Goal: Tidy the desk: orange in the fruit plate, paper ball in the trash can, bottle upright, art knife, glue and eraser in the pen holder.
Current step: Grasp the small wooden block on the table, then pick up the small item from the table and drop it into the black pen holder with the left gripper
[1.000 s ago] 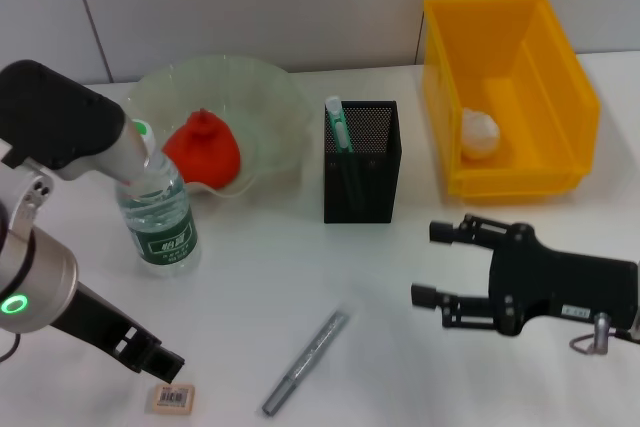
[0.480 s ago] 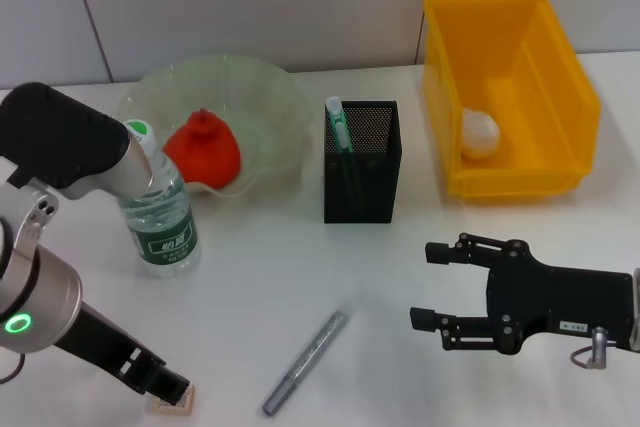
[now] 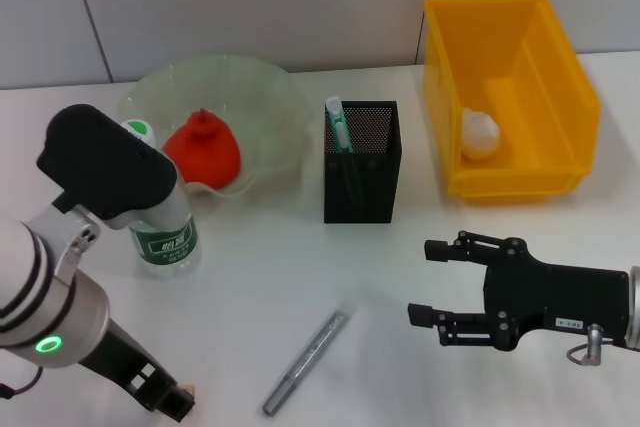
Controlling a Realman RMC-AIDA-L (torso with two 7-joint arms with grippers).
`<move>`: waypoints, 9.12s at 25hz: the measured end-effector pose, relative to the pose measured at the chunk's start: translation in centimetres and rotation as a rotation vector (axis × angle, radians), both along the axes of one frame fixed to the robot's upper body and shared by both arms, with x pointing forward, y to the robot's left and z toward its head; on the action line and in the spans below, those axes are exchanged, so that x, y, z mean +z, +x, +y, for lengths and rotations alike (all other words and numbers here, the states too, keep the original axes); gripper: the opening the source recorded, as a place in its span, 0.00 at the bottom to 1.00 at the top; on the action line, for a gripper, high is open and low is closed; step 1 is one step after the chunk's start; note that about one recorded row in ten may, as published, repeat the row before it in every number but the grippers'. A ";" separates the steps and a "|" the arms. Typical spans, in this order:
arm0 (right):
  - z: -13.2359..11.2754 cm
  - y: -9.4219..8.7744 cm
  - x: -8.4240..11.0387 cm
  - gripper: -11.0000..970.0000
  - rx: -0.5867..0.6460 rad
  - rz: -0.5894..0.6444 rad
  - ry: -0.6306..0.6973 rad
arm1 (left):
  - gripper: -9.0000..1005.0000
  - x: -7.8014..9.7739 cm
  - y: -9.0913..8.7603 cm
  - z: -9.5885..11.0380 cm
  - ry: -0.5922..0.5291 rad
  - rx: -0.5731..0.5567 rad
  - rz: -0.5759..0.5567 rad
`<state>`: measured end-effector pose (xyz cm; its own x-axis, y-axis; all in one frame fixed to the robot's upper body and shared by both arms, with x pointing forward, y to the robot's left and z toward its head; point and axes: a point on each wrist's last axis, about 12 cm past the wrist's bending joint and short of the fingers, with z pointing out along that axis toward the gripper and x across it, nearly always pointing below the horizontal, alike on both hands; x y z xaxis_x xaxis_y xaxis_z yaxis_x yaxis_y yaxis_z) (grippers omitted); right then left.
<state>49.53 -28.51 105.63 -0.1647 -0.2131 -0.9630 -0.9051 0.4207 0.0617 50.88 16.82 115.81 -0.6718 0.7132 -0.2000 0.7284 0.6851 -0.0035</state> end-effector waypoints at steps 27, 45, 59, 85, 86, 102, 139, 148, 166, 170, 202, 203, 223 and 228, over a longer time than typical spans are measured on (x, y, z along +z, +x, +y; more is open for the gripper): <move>0.5 0.7 -0.4 0.84 -0.029 0.016 -0.001 | 0.80 -1.7 -1.8 -2.1 0.094 -0.138 -0.099; 0.6 1.1 -0.6 0.84 -0.042 0.021 -0.012 | 0.80 -2.5 -2.1 -2.7 0.103 -0.179 -0.106; 1.1 1.5 -0.7 0.84 -0.040 0.021 -0.012 | 0.79 -3.4 -1.9 -2.7 0.119 -0.181 -0.092; 1.2 1.7 -0.7 0.84 -0.041 0.015 -0.019 | 0.59 -3.7 -1.8 -2.6 0.136 -0.191 -0.077; 1.2 1.7 -0.7 0.84 -0.041 0.015 -0.019 | 0.58 -3.8 -1.8 -2.6 0.138 -0.192 -0.076; 1.2 1.8 -0.6 0.84 -0.039 0.012 -0.019 | 0.55 -4.0 -1.7 -2.7 0.149 -0.197 -0.072; 0.5 2.0 -1.3 0.84 -0.105 0.022 -0.059 | 0.39 0.4 0.3 -5.0 -0.062 -0.184 -0.300; 0.4 2.0 -1.5 0.84 -0.118 0.033 -0.061 | 0.34 1.4 0.9 -5.2 -0.122 -0.173 -0.338; 0.5 1.8 -2.1 0.84 -0.133 0.043 -0.070 | 0.36 0.4 2.7 -6.4 -0.122 -0.180 -0.316; 0.4 1.8 -2.1 0.84 -0.134 0.041 -0.072 | 0.42 -0.5 3.1 -6.4 -0.151 -0.160 -0.308; 0.4 1.6 -2.7 0.84 -0.139 0.041 -0.096 | 0.64 -3.7 4.3 -4.8 -0.237 -0.009 -0.202; 0.4 1.6 -2.7 0.84 -0.139 0.041 -0.096 | 0.64 -3.7 4.3 -4.8 -0.237 -0.009 -0.202; 0.5 1.7 -2.6 0.84 -0.141 0.038 -0.096 | 0.64 -4.8 4.8 -4.6 -0.245 0.012 -0.220; 0.5 1.7 -2.8 0.84 -0.146 0.046 -0.098 | 0.64 -5.4 4.9 -4.5 -0.265 0.031 -0.208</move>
